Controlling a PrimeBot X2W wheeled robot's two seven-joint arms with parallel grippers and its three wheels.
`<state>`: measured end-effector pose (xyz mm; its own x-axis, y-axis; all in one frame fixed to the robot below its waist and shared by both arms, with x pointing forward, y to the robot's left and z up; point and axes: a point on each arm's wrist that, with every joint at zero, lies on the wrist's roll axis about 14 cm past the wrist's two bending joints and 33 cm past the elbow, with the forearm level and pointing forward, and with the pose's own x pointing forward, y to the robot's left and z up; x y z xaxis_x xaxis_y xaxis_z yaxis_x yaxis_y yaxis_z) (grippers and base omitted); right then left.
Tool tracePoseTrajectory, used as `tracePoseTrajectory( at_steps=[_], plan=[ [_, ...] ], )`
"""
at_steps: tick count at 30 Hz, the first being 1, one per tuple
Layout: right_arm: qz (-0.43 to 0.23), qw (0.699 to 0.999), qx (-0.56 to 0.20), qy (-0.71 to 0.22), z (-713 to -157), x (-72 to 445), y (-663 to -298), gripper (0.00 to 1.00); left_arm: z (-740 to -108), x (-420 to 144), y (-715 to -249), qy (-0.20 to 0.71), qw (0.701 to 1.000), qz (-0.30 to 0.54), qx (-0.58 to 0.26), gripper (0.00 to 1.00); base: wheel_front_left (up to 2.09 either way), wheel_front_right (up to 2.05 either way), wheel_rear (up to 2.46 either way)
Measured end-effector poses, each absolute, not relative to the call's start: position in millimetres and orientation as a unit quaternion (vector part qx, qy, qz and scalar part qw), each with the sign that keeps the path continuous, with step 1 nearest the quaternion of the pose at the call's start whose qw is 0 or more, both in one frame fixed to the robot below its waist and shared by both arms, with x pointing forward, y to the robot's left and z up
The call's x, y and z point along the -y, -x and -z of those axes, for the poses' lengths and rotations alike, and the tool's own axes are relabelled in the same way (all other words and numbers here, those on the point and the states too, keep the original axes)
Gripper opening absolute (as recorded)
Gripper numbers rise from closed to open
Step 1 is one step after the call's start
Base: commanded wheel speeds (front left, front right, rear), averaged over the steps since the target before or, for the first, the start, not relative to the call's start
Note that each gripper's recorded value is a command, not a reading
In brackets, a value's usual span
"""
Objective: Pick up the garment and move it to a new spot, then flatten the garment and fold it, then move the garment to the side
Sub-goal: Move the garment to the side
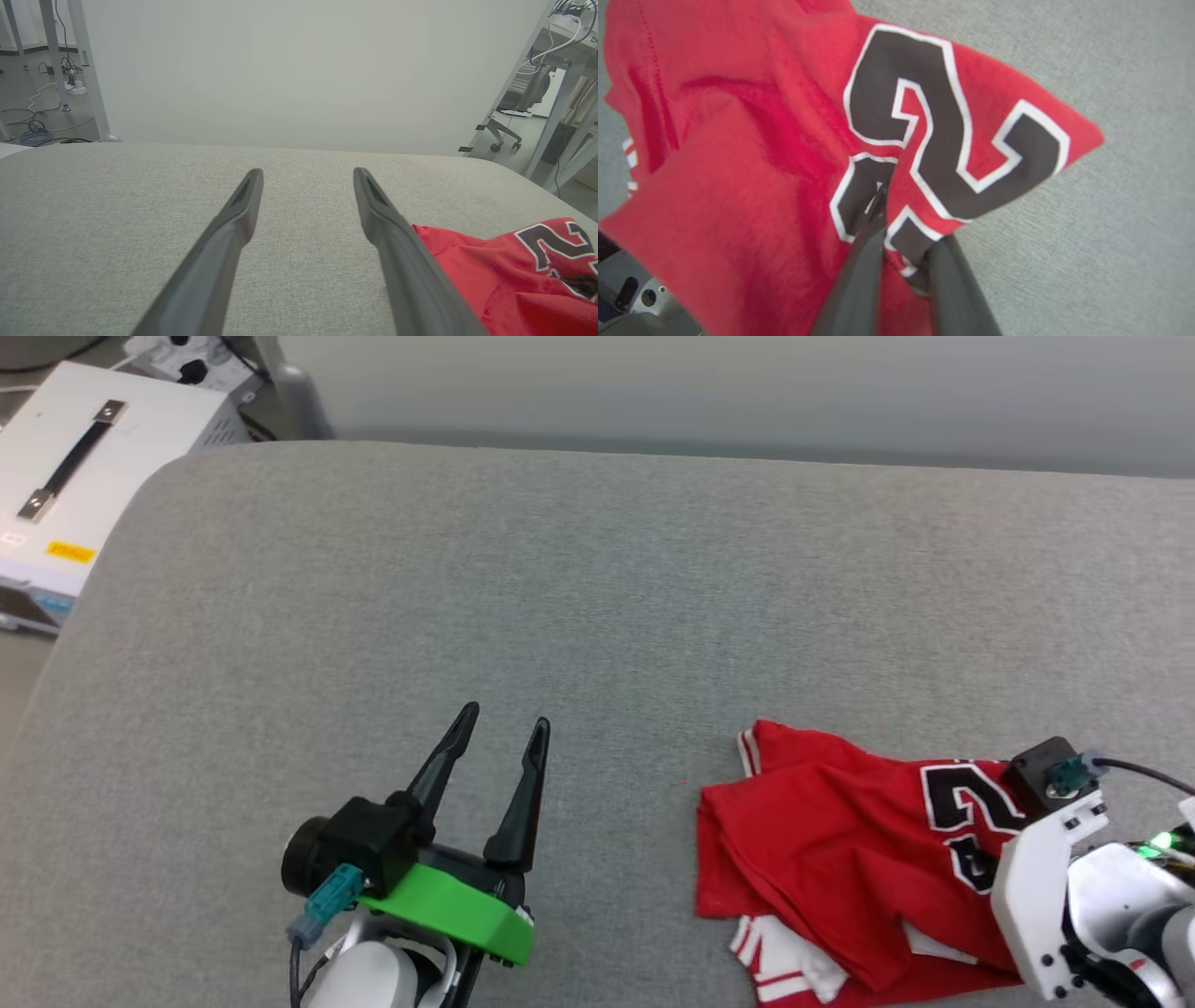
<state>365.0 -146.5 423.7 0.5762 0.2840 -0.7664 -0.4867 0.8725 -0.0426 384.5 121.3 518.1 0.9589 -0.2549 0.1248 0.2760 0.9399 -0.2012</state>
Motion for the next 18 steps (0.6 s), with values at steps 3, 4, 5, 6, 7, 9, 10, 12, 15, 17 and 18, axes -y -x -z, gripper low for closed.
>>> tracePoseTrajectory(
  at_steps=[3, 4, 5, 6, 7, 9, 10, 12, 15, 17, 18],
  plan=[
    [-0.201, 0.874, -0.408, 0.171, -434, 182, -361, 0.0, -517, -98, -388, 0.115, 0.978, 0.169, 0.045, 1.0, 0.0, 0.0, 0.0],
    [-0.195, 0.873, -0.407, 0.182, -438, 191, -361, 0.0, -517, -93, -389, 0.116, 0.976, 0.177, 0.044, 1.0, 0.0, 0.0, 0.0],
    [-0.183, 0.874, -0.407, 0.195, -442, 204, -361, 0.0, -517, -85, -390, 0.118, 0.974, 0.187, 0.043, 1.0, 0.0, 0.0, 0.0],
    [-0.17, 0.874, -0.405, 0.207, -447, 217, -362, 0.0, -516, -78, -391, 0.12, 0.972, 0.199, 0.041, 1.0, 0.0, 0.0, 0.0],
    [-0.159, 0.874, -0.404, 0.218, -451, 229, -362, 0.0, -516, -71, -391, 0.121, 0.97, 0.209, 0.04, 1.0, 0.0, 0.0, 0.0],
    [-0.129, 0.874, -0.401, 0.241, -458, 258, -362, 0.0, -513, -50, -392, 0.123, 0.962, 0.242, 0.034, 1.0, 0.0, 0.0, 0.0],
    [-0.113, 0.875, -0.401, 0.247, -462, 273, -362, 0.0, -514, -41, -393, 0.123, 0.958, 0.258, 0.034, 1.0, 0.0, 0.0, 0.0],
    [-0.088, 0.874, -0.401, 0.259, -466, 298, -361, 0.0, -517, -25, -397, 0.121, 0.95, 0.285, 0.038, 1.0, 0.0, 0.0, 0.0],
    [-0.02, 0.887, -0.382, 0.258, -479, 353, -374, 0.0, -522, 4, -415, 0.117, 0.933, 0.336, 0.054, 1.0, 0.0, 0.0, 0.0],
    [0.003, 0.89, -0.376, 0.257, -478, 372, -380, 0.0, -520, 13, -423, 0.114, 0.926, 0.355, 0.057, 1.0, 0.0, 0.0, 0.0],
    [0.015, 0.89, -0.376, 0.259, -476, 382, -383, 0.0, -519, 18, -426, 0.111, 0.922, 0.365, 0.059, 1.0, 0.0, 0.0, 0.0]
  ],
)
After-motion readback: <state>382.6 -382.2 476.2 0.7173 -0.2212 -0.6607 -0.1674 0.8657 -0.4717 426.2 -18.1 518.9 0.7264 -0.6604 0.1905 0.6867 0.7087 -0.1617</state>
